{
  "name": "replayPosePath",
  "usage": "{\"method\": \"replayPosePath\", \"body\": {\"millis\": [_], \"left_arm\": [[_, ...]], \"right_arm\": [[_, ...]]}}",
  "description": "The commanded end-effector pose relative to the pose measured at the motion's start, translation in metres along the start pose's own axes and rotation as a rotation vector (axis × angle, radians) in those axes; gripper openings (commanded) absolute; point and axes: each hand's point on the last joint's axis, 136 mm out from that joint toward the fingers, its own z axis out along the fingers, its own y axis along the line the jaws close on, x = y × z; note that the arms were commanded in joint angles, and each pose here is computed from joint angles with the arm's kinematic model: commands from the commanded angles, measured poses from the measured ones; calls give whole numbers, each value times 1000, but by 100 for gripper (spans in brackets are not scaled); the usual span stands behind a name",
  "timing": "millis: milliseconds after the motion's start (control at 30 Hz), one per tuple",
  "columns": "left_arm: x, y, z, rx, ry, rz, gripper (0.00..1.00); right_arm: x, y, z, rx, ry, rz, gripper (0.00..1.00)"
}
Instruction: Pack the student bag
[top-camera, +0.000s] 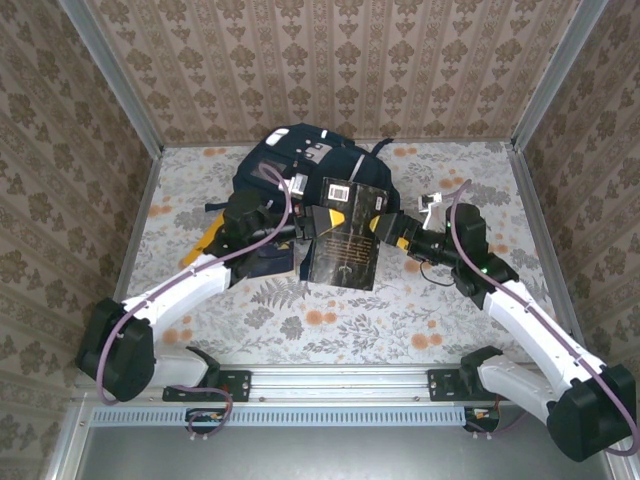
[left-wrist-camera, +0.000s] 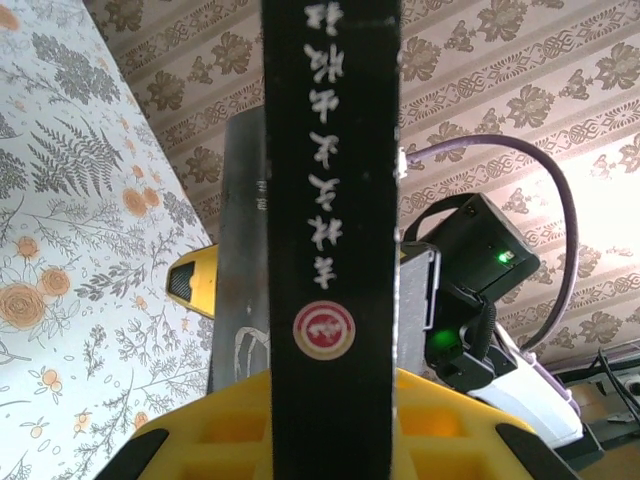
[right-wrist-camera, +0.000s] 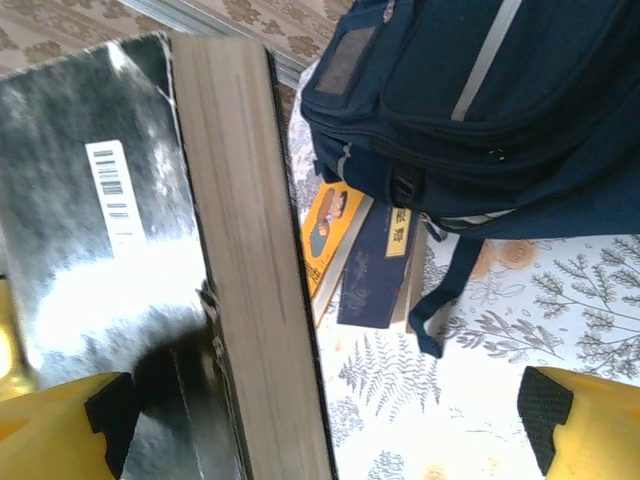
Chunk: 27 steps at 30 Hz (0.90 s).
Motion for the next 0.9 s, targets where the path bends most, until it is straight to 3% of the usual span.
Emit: {"method": "replayPosePath", "body": {"millis": [0, 167, 500, 867], "left_arm": [[-18, -51, -9, 98, -57, 146, 0], [-17, -51, -9, 100, -55, 147, 0], [-20, -56, -10, 114, -65, 153, 0], [-28, -23, -23, 22, -109, 107, 0]], "right_arm": [[14, 15, 10, -116, 84, -5, 100], [17, 64, 8, -343, 110, -38, 100], [10, 82, 20, -541, 124, 131, 99], [13, 78, -5, -462, 51, 87, 72]]}}
